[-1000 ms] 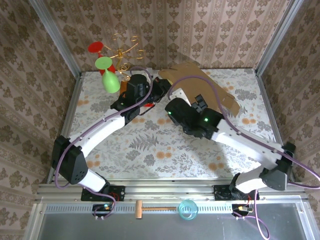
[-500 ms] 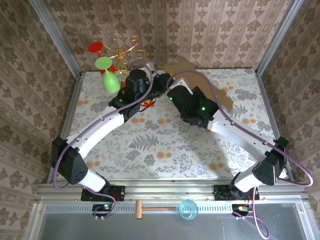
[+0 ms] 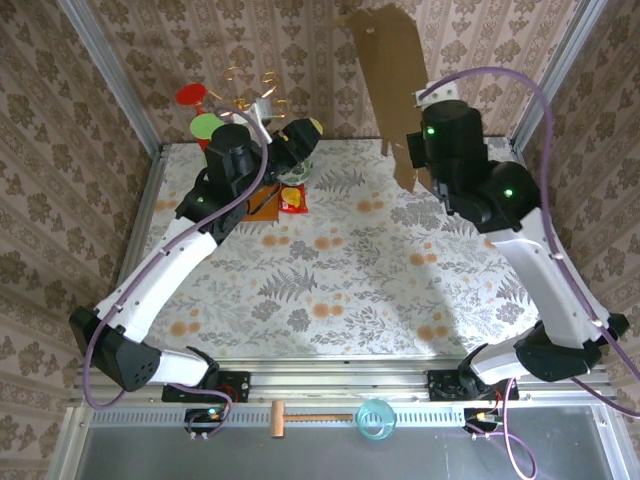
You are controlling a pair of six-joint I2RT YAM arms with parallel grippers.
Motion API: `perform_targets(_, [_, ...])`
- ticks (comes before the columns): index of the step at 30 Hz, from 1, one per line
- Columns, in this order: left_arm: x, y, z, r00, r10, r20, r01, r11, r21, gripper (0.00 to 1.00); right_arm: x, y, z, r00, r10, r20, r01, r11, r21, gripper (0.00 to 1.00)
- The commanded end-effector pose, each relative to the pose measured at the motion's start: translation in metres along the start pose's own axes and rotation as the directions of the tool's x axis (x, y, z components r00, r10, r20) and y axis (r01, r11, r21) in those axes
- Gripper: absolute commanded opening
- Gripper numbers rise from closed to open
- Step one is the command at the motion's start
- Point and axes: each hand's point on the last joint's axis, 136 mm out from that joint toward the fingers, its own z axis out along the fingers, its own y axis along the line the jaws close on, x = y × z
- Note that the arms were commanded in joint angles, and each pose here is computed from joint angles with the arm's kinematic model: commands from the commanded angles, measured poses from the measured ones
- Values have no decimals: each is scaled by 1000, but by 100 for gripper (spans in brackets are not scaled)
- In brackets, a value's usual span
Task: Fold the paper box
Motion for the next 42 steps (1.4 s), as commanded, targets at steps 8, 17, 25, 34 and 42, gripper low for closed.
perform_targets(8, [21,67,22,978,192,-87,-190,981,33,56,-28,-11,-60,971,218,98,-175,928,-328,0])
perform_targets(17, [-11,75,39,885,466,-15,-456,872,175,64,-17,-18,-95,964,236,120,-156,873,-462,0])
perform_targets(25, [-41,82,65,845,517,139,-533,785,316,69,-15,-22,-112,962,237,138,-136,849,-511,0])
perform_targets(34, [-38,75,72,832,541,120,-534,725,435,70,-14,-17,-133,962,242,127,-121,793,-597,0])
perform_targets(42, [-41,74,66,843,522,131,-520,727,448,72,-21,-14,-150,952,279,129,-123,731,-671,0])
